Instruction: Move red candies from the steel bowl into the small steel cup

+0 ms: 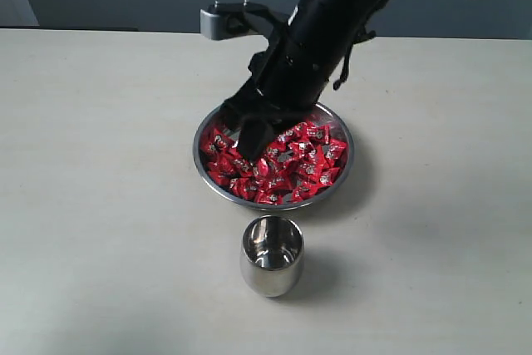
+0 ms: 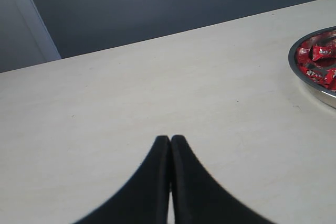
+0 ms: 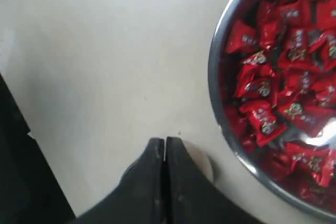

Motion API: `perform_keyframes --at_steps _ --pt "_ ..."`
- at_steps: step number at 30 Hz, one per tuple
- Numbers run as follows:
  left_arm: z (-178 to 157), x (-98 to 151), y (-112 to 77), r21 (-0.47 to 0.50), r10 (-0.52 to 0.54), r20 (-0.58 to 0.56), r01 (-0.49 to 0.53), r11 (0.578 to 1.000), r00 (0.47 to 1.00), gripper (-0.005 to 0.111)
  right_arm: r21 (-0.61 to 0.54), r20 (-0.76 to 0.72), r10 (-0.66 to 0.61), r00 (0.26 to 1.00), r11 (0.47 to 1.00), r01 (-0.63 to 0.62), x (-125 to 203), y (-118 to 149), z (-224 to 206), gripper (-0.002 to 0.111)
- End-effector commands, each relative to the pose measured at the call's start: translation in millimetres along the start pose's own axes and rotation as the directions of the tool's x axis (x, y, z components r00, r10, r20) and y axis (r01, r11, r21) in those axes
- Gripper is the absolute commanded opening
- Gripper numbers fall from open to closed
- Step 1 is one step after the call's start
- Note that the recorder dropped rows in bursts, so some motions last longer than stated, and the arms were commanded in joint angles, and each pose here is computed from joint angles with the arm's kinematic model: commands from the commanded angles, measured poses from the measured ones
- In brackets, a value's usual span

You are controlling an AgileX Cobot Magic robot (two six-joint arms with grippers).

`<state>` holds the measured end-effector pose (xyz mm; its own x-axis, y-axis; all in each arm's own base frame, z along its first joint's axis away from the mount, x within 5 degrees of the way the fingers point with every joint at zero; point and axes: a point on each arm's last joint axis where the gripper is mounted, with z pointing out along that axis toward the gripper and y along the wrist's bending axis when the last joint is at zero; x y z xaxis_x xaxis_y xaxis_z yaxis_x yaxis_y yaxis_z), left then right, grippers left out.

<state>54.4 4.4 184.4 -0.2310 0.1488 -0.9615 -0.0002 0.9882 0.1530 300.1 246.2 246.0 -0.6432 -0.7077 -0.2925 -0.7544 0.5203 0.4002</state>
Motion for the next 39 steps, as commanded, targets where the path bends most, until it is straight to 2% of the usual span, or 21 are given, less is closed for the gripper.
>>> perform_keyframes --at_steps 1,4,8,17,19,21,24,29,34,36,39 --pt "0 -1 0.1 -0.001 -0.003 0.012 0.003 1.000 1.000 0.000 0.012 -0.006 0.025 1.000 1.000 -0.025 25 5 11 -0.001" --pt "0 -1 0.1 -0.001 -0.003 0.012 0.003 1.000 1.000 0.000 -0.002 -0.067 0.062 0.996 0.998 -0.062 42 1 27 -0.001" --pt "0 -1 0.1 -0.001 -0.003 0.012 0.003 1.000 1.000 0.000 0.009 -0.075 0.084 0.994 0.996 -0.084 51 -3 36 -0.001" --pt "0 -1 0.1 -0.001 -0.003 0.012 0.003 1.000 1.000 0.000 -0.033 -0.057 0.058 0.997 0.998 -0.060 49 1 37 0.000" --pt "0 -1 0.1 -0.001 -0.003 0.012 0.003 1.000 1.000 0.000 -0.044 -0.072 0.039 0.997 0.998 -0.043 51 2 36 0.017" --pt "0 -1 0.1 -0.001 -0.003 0.012 0.003 1.000 1.000 0.000 -0.052 -0.084 0.039 0.996 0.998 -0.043 52 3 36 0.026" --pt "0 -1 0.1 -0.001 -0.003 0.012 0.003 1.000 1.000 0.000 -0.057 -0.076 0.042 0.996 0.997 -0.046 50 3 36 0.026" --pt "0 -1 0.1 -0.001 -0.003 0.012 0.003 1.000 1.000 0.000 0.070 0.085 0.010 0.996 0.997 -0.016 30 -5 24 0.026" --pt "0 -1 0.1 -0.001 -0.003 0.012 0.003 1.000 1.000 0.000 0.232 0.347 0.006 0.938 0.968 -0.092 2 -21 14 0.026" --pt "0 -1 0.1 -0.001 -0.003 0.012 0.003 1.000 1.000 0.000 0.262 0.377 -0.014 0.926 0.961 -0.092 -4 -26 15 0.026" --pt "0 -1 0.1 -0.001 -0.003 0.012 0.003 1.000 1.000 0.000 0.291 0.344 -0.040 0.938 0.954 -0.067 -10 -35 25 0.026"
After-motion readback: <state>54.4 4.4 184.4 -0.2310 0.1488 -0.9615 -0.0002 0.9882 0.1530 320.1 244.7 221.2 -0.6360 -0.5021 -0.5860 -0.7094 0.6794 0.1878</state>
